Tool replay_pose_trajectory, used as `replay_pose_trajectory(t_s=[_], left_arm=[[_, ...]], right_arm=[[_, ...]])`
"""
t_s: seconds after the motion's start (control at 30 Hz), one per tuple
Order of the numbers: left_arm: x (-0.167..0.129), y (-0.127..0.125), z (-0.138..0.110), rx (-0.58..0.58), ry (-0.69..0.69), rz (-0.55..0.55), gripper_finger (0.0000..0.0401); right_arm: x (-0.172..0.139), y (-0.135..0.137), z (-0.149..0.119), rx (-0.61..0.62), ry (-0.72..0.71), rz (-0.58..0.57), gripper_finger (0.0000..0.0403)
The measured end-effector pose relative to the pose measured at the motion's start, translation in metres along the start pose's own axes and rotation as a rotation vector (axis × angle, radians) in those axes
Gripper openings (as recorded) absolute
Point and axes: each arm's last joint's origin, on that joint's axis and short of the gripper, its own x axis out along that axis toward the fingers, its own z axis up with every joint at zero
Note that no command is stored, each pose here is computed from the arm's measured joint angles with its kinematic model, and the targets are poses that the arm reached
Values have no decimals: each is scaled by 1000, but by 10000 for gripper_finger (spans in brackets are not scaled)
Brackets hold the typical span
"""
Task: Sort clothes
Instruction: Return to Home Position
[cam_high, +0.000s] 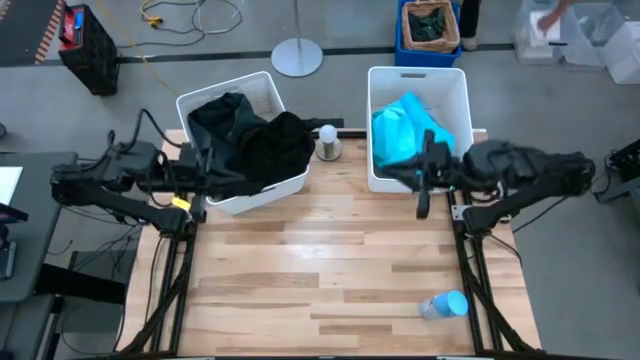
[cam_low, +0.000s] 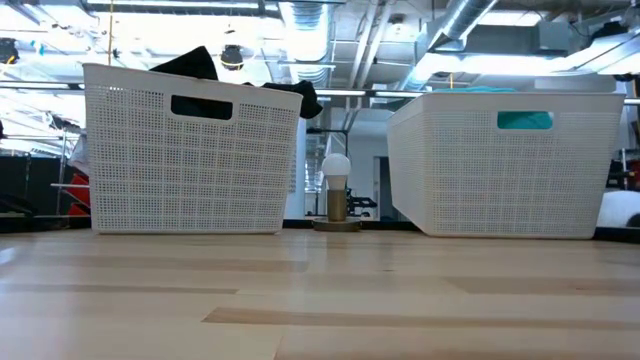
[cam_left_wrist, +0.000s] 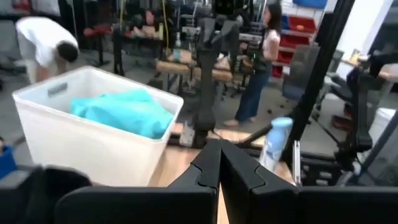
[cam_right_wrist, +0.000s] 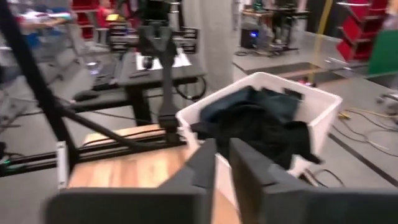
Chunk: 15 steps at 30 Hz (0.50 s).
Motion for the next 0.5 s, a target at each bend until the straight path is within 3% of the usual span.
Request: replay_pose_trajectory(t_s=[0.07, 0.13, 0.37, 0.5], left_arm=[[2, -1, -6, -9, 17, -21, 0], [5, -1, -16, -19, -3, -56, 0], [4, 0, -68, -136, -123, -130, 0], [-3, -5, -91, -201, -130, -285, 0]], right_arm=[[4, 8, -13, 0, -16, 38, 28], [6, 15, -26, 7, -69, 79, 10], [-12, 27, -72, 93, -271, 234, 3], [-29, 27, -100, 151, -295, 326, 2]])
